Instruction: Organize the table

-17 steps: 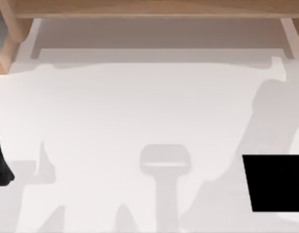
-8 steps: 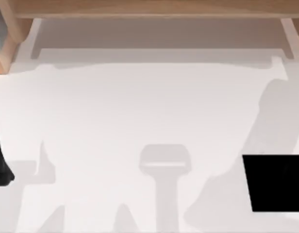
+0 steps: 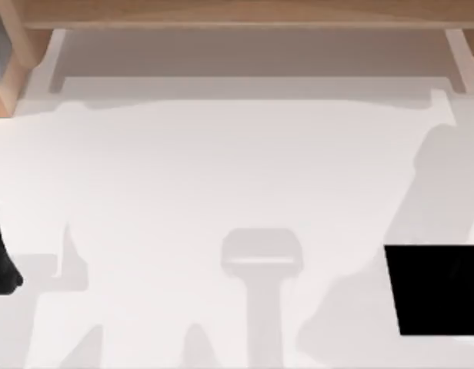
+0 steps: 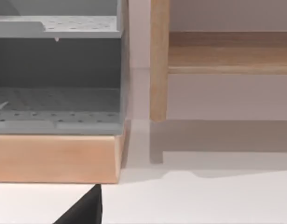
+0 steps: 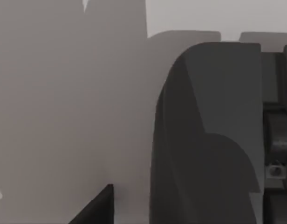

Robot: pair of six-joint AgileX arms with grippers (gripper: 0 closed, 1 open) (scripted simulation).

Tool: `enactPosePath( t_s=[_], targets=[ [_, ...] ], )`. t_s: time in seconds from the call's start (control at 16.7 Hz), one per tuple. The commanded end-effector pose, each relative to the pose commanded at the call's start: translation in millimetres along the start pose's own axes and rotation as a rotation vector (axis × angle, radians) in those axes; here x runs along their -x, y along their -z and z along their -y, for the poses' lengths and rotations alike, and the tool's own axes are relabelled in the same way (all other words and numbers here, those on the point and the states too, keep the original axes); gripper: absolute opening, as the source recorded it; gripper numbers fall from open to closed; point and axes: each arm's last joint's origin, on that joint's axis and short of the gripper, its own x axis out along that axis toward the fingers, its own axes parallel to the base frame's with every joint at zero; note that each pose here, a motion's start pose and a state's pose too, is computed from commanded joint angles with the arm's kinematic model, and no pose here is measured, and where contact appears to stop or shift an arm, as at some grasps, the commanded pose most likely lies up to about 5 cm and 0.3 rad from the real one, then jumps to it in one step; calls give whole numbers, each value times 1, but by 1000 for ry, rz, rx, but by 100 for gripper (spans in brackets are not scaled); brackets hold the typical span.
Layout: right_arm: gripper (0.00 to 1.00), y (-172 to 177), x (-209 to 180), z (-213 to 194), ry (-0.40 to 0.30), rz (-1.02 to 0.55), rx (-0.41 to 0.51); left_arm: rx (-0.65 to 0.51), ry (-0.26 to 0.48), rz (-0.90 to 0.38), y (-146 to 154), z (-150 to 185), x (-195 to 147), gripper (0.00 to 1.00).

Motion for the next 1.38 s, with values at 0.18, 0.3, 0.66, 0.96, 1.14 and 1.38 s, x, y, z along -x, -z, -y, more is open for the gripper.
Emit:
enactPosePath(
  t_s=[0.18, 0.3, 0.66, 0.96, 1.14, 1.38],
  targets=[
    [55, 0, 0, 0, 0, 0, 0, 0, 0, 0, 0, 0, 0, 100],
    [40, 0, 0, 0, 0, 0, 0, 0, 0, 0, 0, 0, 0, 100],
    [0, 0, 0, 0, 0, 0, 0, 0, 0, 0, 0, 0, 0, 100],
    [0, 0, 0, 0, 0, 0, 0, 0, 0, 0, 0, 0, 0, 100],
    [0, 1, 2, 2, 2, 3, -5, 0, 0, 0, 0, 0, 0, 100],
    [0, 2, 22, 0, 21, 23, -12, 0, 0, 0, 0, 0, 0, 100]
  ],
)
